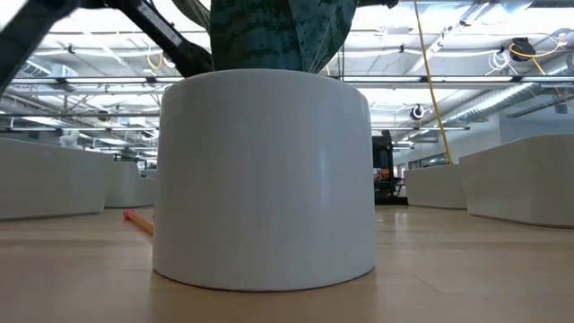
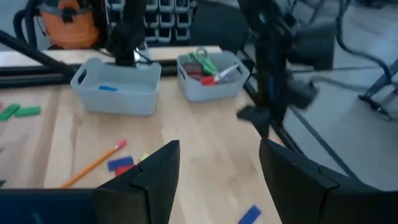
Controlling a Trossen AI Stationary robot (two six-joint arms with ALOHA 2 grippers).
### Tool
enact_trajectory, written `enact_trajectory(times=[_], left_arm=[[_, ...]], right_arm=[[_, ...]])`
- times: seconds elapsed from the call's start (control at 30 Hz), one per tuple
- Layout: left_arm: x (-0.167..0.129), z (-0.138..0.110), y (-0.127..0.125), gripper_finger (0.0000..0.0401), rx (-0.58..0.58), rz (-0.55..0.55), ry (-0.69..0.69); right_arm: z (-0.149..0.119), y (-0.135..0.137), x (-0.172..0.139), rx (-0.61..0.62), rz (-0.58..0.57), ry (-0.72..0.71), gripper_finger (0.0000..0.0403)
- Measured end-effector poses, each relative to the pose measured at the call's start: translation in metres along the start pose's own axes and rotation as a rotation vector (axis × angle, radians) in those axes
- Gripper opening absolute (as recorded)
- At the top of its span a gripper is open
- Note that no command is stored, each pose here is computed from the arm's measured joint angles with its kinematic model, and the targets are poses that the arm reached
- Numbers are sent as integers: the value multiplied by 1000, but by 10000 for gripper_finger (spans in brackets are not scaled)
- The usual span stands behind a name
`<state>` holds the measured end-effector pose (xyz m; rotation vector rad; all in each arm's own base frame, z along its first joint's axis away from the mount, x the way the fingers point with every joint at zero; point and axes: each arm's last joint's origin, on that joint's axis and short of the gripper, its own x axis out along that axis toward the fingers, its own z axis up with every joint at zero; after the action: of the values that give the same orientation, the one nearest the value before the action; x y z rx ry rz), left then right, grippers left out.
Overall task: Sort crayons/erasers/pens/pencils in bins
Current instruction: Put the orange eraser into the bottom left gray bin
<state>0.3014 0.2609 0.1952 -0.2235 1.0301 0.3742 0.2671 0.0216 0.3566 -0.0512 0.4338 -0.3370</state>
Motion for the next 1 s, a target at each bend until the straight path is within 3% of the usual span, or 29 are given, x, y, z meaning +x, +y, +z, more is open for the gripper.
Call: enact_trajectory(times=[0.13,0.33,0.63,0.73,1.0], left_arm=[[21,9,9,277,90,-9,39],[50,6,14,274,109,-28,148],[62,0,15,265,124,15,201],[62,1,15,236,126,10,198],[68,5,3,103,199,8,175]], right_arm=[[5,-1,0,20,-55,-53,212],[7,-2,0,135,-86,-77,212],[7,-2,-1,170,-113,-83,212],[7,-2,0,186,-112,-83,212],[7,-2,-1,201,-112,-86,212]])
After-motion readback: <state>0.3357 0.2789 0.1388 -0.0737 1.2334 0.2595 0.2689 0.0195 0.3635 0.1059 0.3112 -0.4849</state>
